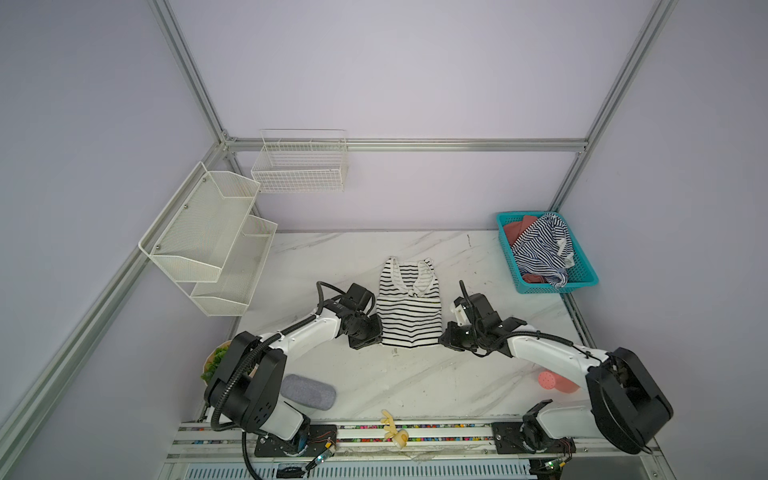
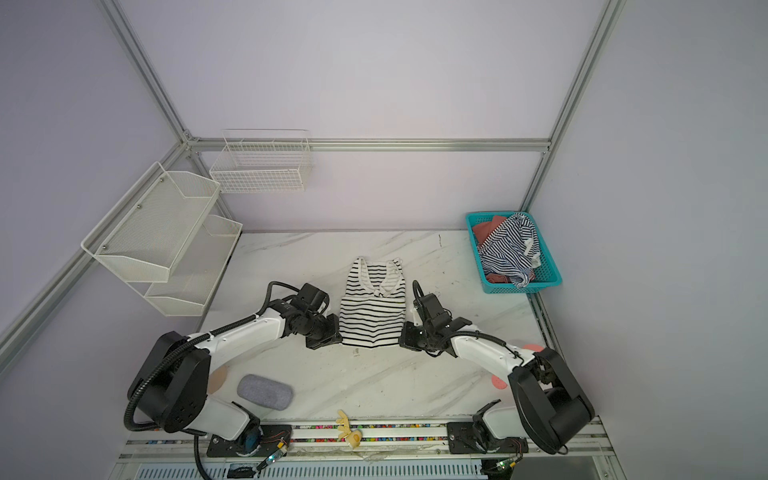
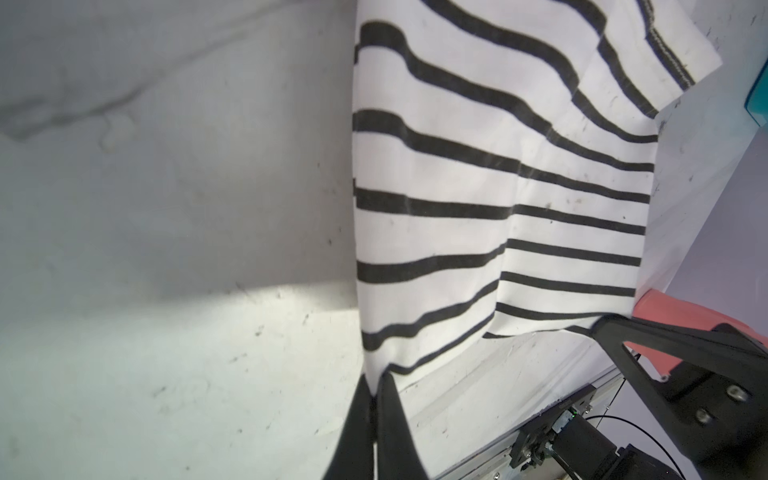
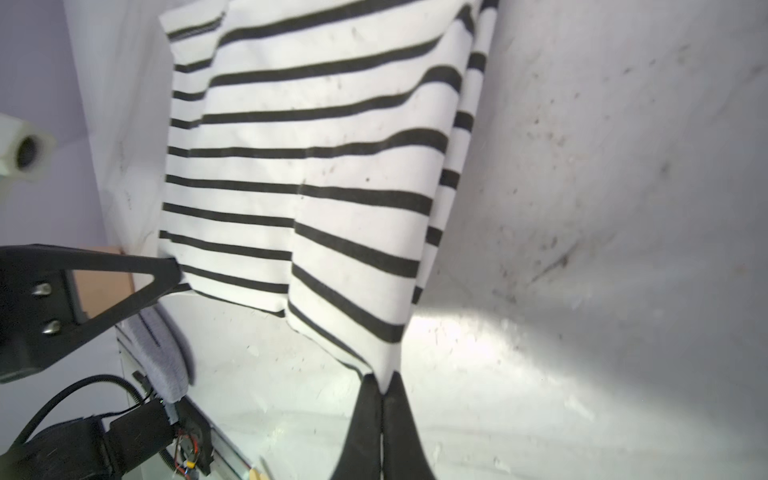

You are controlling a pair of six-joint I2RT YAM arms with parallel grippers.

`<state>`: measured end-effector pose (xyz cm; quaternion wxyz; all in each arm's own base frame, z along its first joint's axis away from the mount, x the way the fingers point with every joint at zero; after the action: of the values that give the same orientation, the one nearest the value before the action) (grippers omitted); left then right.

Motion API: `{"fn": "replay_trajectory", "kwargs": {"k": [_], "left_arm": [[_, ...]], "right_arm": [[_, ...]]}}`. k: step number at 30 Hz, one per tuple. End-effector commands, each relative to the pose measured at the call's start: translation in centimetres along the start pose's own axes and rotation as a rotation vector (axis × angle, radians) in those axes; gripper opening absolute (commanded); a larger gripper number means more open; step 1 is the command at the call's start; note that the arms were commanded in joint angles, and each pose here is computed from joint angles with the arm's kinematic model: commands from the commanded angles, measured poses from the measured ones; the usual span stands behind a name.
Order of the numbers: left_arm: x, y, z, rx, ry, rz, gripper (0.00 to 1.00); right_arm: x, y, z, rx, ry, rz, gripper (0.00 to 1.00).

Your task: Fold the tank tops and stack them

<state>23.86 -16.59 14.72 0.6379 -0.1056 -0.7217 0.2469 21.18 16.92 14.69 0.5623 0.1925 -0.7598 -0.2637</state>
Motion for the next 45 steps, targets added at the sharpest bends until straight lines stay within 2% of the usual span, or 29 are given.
{"fn": "replay_trajectory", "kwargs": {"k": [1, 6, 12, 24, 36, 45], "left_arm": [[1.5, 0.1, 1.5, 0.047, -0.044, 0.03, 0.0], [4.4, -1.3, 1.7, 0.069, -0.123, 0.094, 0.0], [7.6, -4.4, -0.4, -0.007, -0.208, 0.098, 0.0], [8.9, -9.5, -7.4, -0.081, -0.303, 0.121, 0.0], [9.4, -10.8, -12.2, -0.075, -0.329, 0.169, 0.0], [7.7, -10.8, -15.8, -0.057, -0.322, 0.17, 0.0]], "right_arm": [[2.2, 1.0, 0.5, -0.063, -0.08, -0.051, 0.0], [4.7, 1.9, 0.5, -0.042, -0.122, -0.05, 0.0], [5.3, 3.6, -0.9, -0.034, -0.132, -0.037, 0.0], [4.4, 5.8, -6.1, -0.025, -0.203, 0.007, 0.0], [4.8, 5.5, -12.5, -0.028, -0.275, -0.036, 0.0], [3.6, 4.2, -16.3, -0.032, -0.257, -0.043, 0.0]]}}
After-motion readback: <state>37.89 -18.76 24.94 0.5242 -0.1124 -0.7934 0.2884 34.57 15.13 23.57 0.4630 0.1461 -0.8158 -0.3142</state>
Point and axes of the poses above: each gripper's point midway between its finger pads, its own x axis back along the fingers, its own y axis along the line the jaws close on, z = x × y, the point moved 9 cm from there along x, back along the fingers, and after that the axes turned 2 degrees about -x, right-handed, at the moved point
